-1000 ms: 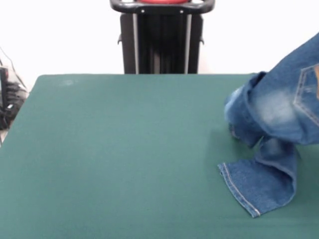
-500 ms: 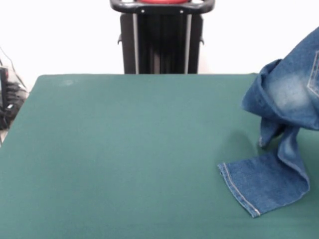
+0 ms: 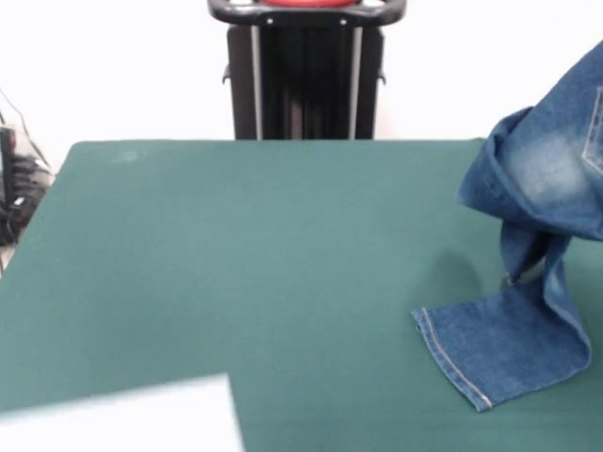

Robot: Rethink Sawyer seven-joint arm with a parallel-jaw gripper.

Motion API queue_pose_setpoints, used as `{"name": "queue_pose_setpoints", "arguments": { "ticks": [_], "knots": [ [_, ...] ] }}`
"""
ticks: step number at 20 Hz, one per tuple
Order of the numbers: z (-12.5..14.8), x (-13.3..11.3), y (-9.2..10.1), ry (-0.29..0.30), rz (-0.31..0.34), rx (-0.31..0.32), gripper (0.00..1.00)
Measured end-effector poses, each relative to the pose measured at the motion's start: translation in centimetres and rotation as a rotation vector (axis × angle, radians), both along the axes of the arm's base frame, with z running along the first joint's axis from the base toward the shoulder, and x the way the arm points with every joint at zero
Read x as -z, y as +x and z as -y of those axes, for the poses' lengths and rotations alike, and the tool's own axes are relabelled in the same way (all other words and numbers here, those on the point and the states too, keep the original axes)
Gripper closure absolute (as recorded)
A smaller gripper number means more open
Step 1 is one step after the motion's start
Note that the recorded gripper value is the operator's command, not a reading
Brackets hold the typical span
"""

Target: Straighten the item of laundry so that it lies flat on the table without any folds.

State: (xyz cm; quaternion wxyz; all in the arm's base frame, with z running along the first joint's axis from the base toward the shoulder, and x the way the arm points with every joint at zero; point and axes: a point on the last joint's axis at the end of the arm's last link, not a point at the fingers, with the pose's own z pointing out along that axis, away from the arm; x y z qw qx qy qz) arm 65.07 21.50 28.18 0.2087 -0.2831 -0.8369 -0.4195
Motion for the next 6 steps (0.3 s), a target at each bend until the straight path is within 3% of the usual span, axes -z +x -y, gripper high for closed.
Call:
{"name": "queue_pose_setpoints", "arguments": {
  "ticks": [6],
  "knots": [
    [4.3,2.5,-0.4,0.026,-0.053,0.066,1.0]
  ]
}}
